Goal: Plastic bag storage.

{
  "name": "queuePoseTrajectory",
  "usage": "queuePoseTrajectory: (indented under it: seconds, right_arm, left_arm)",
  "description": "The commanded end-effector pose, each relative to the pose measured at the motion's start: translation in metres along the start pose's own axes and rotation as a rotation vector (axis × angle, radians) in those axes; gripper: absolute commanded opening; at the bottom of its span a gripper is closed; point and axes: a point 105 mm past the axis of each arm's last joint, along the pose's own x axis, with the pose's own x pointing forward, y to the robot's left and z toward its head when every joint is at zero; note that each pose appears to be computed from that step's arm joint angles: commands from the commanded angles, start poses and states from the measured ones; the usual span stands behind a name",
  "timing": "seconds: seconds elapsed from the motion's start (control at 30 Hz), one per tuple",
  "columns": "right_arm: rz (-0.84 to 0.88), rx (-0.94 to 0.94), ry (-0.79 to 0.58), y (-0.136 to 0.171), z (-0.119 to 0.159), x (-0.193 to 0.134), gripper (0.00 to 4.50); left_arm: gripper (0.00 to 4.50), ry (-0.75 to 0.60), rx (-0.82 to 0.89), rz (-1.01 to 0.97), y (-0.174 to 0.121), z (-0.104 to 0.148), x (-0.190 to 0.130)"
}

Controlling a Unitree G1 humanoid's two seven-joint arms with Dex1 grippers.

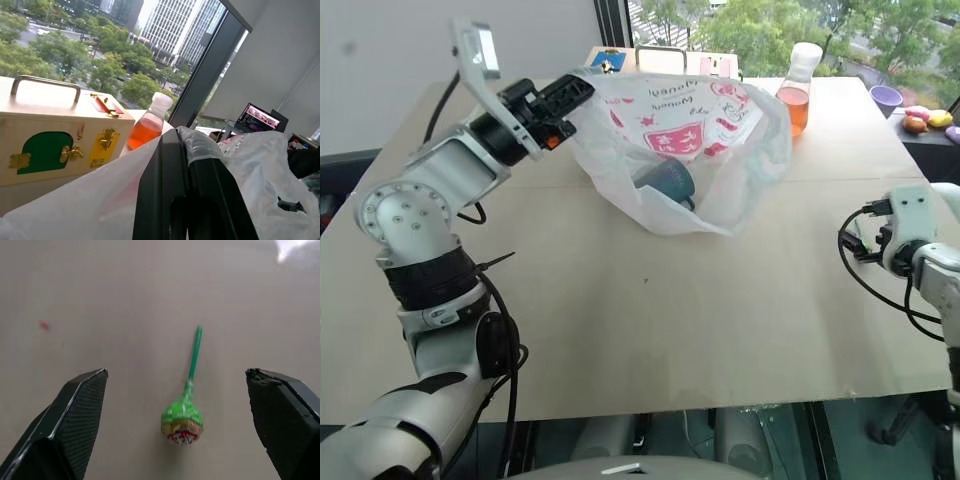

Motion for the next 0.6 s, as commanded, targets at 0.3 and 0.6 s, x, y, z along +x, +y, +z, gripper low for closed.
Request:
queuePoseTrajectory:
  seconds: [0.3, 0.6]
  right_arm:
    - [0.113, -0.030, 0.047, -0.008, 0.009, 0.003, 0.94]
    - [0.530, -0.064, -0.164, 0.073, 0.046, -0.084, 0.69]
  left_arm:
    - [0.00, -0.049, 0.033, 0.030, -0.009, 0.007, -0.010]
    - [0.00, -0.038, 0.023, 0.032, -0.006, 0.007, -0.009]
